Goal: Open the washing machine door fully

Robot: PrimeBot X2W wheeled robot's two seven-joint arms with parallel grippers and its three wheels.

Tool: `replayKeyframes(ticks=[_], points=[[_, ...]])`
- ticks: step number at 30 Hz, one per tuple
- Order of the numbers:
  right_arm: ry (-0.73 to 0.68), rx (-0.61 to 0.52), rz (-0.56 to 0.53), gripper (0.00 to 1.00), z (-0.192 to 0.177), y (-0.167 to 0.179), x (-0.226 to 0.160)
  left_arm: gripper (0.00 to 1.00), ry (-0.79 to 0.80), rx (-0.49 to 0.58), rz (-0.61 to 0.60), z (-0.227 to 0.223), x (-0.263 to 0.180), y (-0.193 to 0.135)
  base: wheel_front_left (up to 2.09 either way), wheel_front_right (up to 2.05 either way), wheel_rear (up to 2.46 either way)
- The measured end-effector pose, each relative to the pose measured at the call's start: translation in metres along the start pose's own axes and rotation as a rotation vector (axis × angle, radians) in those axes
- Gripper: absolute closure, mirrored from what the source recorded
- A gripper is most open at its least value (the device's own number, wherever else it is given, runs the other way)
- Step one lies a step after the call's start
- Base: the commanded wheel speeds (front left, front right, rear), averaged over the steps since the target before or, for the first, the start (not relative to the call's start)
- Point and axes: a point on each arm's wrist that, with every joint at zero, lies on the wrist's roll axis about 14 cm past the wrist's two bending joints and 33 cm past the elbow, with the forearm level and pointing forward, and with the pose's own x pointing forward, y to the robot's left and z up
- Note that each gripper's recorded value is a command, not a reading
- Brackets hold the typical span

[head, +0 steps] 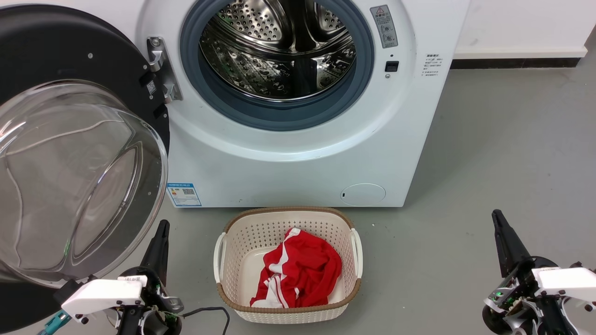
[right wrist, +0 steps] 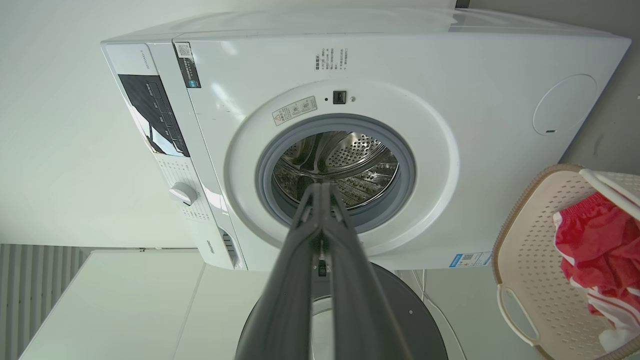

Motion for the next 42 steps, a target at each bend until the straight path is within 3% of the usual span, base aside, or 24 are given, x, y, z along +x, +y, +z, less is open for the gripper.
replayKeyframes(ticks=[42], points=[[0.000, -0.002, -0.001, 1.00, -0.0002, -0.0004, -0.0002, 1.00, 0.000, 0.000, 0.000, 0.0000, 0.0000, -0.0001, 0.00, 0.00, 0.00]])
